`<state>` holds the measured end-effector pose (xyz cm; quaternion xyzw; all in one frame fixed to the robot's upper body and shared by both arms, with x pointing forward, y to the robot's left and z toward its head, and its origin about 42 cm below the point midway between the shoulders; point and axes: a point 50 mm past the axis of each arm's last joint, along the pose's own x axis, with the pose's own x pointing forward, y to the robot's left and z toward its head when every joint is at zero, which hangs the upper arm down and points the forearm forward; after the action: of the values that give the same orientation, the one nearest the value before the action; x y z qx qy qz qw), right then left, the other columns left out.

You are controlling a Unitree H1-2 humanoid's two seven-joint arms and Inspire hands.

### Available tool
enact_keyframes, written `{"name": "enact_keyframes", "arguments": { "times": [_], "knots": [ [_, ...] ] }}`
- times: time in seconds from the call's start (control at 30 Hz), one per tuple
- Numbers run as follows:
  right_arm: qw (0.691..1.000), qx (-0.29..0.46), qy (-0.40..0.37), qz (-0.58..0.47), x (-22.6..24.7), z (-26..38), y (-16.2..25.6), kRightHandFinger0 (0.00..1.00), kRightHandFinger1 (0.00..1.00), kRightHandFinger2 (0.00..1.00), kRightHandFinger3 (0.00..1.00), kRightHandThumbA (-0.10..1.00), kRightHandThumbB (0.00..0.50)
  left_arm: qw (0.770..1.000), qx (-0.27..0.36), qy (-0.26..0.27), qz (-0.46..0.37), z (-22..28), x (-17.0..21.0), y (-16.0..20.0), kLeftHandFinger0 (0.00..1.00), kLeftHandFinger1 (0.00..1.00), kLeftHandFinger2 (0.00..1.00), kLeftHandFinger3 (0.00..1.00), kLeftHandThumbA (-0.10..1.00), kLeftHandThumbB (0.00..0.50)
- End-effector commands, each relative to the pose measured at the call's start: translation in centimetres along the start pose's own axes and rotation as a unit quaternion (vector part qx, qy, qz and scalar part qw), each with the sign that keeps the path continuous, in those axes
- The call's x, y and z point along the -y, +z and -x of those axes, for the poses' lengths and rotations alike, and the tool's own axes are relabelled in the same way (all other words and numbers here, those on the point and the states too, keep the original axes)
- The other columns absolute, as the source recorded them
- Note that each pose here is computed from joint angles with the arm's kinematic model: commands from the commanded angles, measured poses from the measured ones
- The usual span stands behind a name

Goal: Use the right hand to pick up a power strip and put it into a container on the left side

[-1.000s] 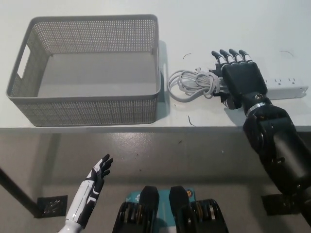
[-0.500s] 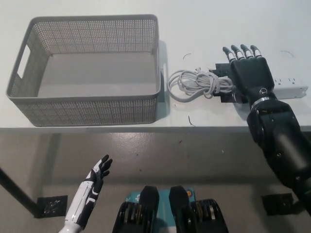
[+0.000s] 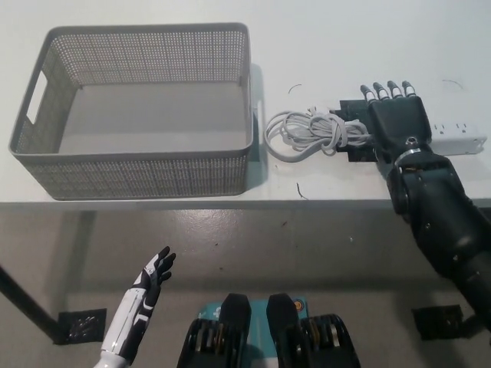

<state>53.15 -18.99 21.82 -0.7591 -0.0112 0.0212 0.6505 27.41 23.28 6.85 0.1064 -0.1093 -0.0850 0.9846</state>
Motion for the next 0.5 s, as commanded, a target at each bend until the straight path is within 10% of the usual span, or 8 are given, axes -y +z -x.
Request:
{"name": "enact_keyframes", "arguments": {
  "times": [0.0, 0.27, 0.3, 0.33, 0.37, 0.43, 0.47],
  "knots": [
    [0.995, 0.011, -0.094, -0.007, 4.4, -2.2, 1.3, 1.0, 1.0, 1.0, 1.0, 0.72, 0.488, 1.0, 0.03, 0.003, 0.007, 0.0, -0.4, 0.8, 1.0, 1.0, 1.0, 1.0, 1.0, 0.21],
    [0.98, 0.028, -0.184, -0.068, 6.5, -4.3, 2.1, 1.0, 1.0, 1.0, 1.0, 0.45, 0.423, 0.999, 0.032, 0.0, 0.014, -0.1, -0.1, 0.9, 1.0, 1.0, 1.0, 1.0, 1.0, 0.191],
    [0.972, 0.034, -0.211, -0.095, 6.8, -4.3, 1.9, 0.91, 0.91, 0.95, 1.0, 0.3, 0.41, 0.999, 0.032, 0.0, 0.016, -0.1, 0.0, 0.9, 1.0, 1.0, 1.0, 1.0, 1.0, 0.193],
    [0.964, 0.042, -0.24, -0.109, 7.1, -4.2, 1.8, 0.61, 0.6, 0.6, 0.7, 0.15, 0.262, 0.999, 0.033, -0.001, 0.018, -0.1, 0.0, 1.0, 1.0, 1.0, 1.0, 1.0, 1.0, 0.199],
    [0.957, 0.051, -0.263, -0.115, 7.6, -4.2, 1.6, 0.03, 0.13, 0.37, 0.47, -0.09, 0.212, 0.999, 0.036, -0.001, 0.018, -0.4, 0.0, 1.1, 1.0, 1.0, 1.0, 1.0, 1.0, 0.199],
    [0.954, 0.053, -0.268, -0.12, 8.0, -4.3, 1.6, 0.01, 0.03, 0.34, 0.38, -0.1, 0.178, 0.999, 0.04, -0.001, 0.019, -0.6, -0.1, 1.2, 1.0, 1.0, 1.0, 1.0, 1.0, 0.197],
    [0.952, 0.056, -0.268, -0.137, 8.5, -4.5, 1.7, 0.0, 0.07, 0.51, 0.42, -0.1, 0.154, 0.999, 0.042, -0.001, 0.023, -0.7, -0.2, 1.3, 1.0, 1.0, 1.0, 1.0, 1.0, 0.19]
  ]
}}
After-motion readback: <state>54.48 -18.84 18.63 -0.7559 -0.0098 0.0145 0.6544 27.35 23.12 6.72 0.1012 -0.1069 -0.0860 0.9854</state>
